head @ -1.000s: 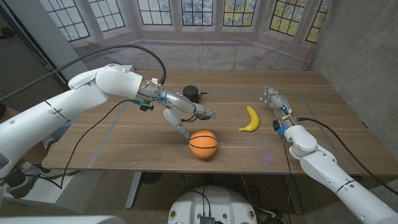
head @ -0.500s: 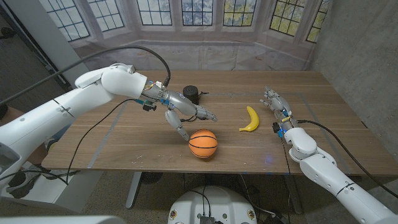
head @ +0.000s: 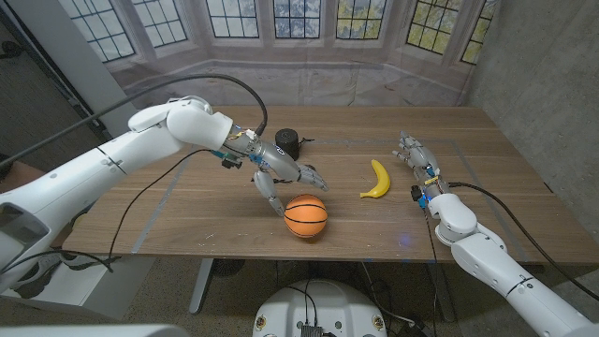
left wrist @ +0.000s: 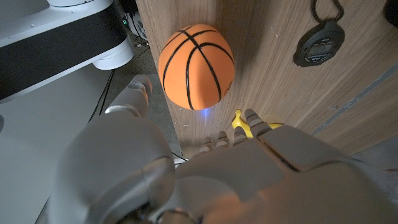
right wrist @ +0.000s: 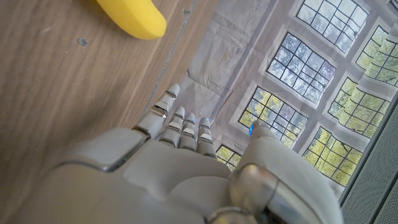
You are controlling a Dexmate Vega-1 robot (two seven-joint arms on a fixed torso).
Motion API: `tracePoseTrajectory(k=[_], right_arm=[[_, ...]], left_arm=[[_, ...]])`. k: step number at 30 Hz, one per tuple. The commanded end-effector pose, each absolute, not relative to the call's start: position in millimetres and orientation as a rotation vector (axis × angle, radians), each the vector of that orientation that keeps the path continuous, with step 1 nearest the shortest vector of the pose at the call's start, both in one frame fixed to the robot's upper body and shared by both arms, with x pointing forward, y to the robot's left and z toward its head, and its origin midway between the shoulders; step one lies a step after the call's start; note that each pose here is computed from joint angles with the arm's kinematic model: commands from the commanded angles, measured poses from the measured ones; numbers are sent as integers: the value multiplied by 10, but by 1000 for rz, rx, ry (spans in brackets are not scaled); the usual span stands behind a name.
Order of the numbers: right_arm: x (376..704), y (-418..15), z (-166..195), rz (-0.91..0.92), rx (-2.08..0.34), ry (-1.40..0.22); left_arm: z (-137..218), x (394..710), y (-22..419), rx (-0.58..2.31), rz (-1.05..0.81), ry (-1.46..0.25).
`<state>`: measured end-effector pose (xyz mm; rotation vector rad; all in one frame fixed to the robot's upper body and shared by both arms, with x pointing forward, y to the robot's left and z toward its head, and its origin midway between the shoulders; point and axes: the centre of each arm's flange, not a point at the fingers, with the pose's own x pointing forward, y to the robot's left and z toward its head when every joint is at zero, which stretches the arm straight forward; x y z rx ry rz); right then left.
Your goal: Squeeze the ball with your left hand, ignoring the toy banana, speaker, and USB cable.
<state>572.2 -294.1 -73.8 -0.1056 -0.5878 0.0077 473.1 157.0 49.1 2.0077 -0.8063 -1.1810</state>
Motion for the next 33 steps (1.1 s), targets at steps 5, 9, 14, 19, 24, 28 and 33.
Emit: tracePoseTrajectory(k=[5,9,14,19,24,28,33], right_arm=[[5692,-2917,-774,8,-105,-592],[5664,-2918,-791,7,-108,-593],[5637,-2920,-820,6,-108,-593],[5619,-2919,-849,7,-109,-594],[5608,-2926,-863,10,-110,-595],[5612,-2924,-886,14,-105,-594],[5617,-2917,-906,18,-98,-594]], left_arm=[[350,4726,1524,2064,-1199,-784],[328,4706,1528,2066,-1193,-803],[304,4680,1528,2070,-1183,-828],[271,4669,1529,2074,-1175,-843],[207,4679,1535,2090,-1150,-872],[176,4688,1537,2094,-1145,-877],[158,4709,1539,2099,-1138,-880]])
